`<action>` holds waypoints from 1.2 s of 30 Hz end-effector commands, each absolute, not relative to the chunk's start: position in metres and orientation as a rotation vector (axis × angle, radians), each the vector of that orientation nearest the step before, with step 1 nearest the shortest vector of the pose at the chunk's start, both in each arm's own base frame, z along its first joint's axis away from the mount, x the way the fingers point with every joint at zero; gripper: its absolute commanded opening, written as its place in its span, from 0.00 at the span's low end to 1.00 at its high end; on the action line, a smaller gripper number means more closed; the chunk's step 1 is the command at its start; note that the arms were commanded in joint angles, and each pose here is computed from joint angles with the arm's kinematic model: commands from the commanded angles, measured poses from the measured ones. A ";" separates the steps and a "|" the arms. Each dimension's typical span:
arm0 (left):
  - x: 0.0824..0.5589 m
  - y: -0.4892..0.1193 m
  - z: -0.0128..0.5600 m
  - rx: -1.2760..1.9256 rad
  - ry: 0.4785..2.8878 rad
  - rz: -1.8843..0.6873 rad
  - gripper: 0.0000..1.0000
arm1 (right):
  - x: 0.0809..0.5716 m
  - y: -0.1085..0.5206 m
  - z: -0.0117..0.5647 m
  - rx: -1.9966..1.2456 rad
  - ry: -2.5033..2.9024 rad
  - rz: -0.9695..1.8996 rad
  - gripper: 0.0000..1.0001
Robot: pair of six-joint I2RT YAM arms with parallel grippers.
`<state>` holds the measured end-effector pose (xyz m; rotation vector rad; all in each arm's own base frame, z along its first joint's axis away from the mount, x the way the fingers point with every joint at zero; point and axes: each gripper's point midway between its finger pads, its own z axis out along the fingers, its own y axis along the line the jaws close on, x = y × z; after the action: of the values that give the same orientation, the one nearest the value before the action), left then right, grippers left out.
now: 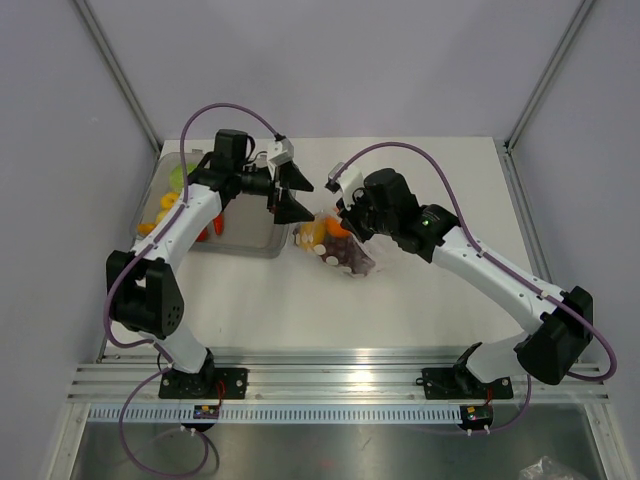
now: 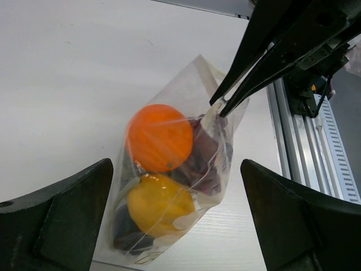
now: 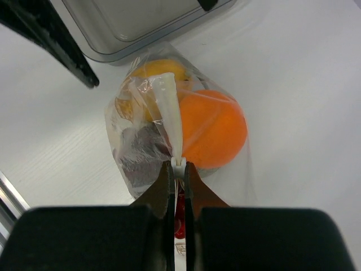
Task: Place the food in the zip-top bag and seal the zipper
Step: Zip the zipper food storage bag at the center of the board.
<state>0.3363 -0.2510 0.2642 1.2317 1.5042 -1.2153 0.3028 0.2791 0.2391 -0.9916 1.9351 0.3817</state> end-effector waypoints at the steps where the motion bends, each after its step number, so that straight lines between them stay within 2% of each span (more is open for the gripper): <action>1: 0.330 -0.259 0.283 1.308 1.439 -1.137 0.99 | 0.303 0.284 0.271 -1.002 1.828 0.401 0.00; 14: 0.328 -0.289 0.275 1.274 1.510 -1.204 0.99 | 0.305 0.292 0.275 -1.006 1.817 0.430 0.00; 17: 0.326 -0.292 0.279 1.248 1.507 -1.249 0.91 | 0.306 0.293 0.276 -1.006 1.815 0.432 0.00; 21: 0.329 -0.295 0.279 1.177 1.559 -1.291 0.76 | 0.307 0.294 0.276 -1.002 1.814 0.434 0.00; 22: 0.331 -0.296 0.277 1.161 1.566 -1.296 0.67 | 0.307 0.295 0.275 -1.001 1.816 0.435 0.00; 25: 0.330 -0.297 0.272 1.136 1.600 -1.326 0.60 | 0.307 0.295 0.273 -1.001 1.820 0.435 0.00; 32: 0.325 -0.297 0.268 1.107 1.622 -1.357 0.57 | 0.308 0.294 0.275 -0.996 1.813 0.431 0.00; 36: 0.325 -0.299 0.270 1.076 1.639 -1.403 0.46 | 0.309 0.295 0.274 -0.992 1.816 0.432 0.00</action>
<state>0.3237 -0.2943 0.2592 1.0865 1.6764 -1.3732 0.3023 0.2822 0.2420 -1.0187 1.9150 0.3928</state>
